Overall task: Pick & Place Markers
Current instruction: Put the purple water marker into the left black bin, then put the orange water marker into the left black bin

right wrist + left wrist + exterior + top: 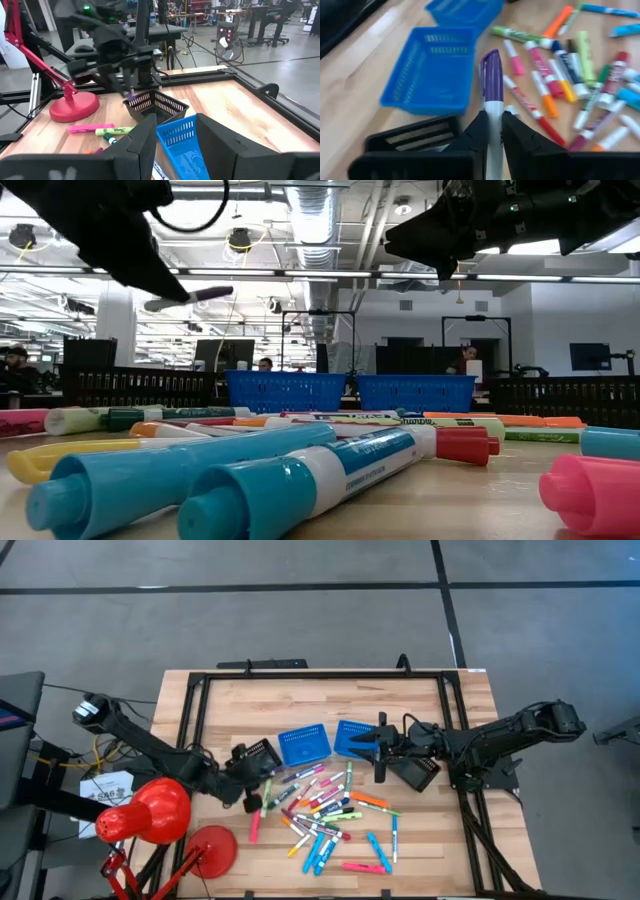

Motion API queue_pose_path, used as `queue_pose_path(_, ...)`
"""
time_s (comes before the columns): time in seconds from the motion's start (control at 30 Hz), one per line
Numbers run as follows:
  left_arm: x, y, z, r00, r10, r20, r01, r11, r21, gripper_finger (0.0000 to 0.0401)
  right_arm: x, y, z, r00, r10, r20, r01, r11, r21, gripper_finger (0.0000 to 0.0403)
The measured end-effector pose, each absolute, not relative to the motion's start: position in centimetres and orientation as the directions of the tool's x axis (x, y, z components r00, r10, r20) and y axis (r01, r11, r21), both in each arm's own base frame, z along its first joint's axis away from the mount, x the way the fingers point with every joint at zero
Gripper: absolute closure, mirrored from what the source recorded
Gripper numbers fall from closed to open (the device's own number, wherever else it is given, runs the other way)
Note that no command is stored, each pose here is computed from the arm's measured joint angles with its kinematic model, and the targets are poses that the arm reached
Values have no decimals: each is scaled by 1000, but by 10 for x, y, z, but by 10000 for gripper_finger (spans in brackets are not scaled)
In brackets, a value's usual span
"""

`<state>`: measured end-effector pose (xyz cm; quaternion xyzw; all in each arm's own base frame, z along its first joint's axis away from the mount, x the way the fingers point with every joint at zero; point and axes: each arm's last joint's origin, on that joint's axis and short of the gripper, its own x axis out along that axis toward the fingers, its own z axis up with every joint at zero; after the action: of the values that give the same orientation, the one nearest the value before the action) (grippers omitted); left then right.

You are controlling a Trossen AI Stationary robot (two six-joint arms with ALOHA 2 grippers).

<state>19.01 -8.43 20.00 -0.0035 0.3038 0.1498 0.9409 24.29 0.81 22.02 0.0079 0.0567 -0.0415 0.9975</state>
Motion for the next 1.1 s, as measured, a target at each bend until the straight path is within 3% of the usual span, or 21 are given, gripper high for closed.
queue_pose_path(0.3,175,-52,158,654,311,-690,-396,918,39,353,243,8,220,990,-82,-114,84,996,11,273)
queue_pose_path(0.5,172,-45,150,628,331,-705,-421,906,50,345,243,8,220,990,-82,-114,84,996,11,273)
queue_pose_path(0.87,174,-45,151,641,325,-695,-425,905,31,289,243,9,219,989,-76,-127,78,997,13,273)
queue_pose_path(1.1,187,-50,164,764,288,-578,-389,919,-57,286,256,10,201,971,-76,-227,100,991,94,273)
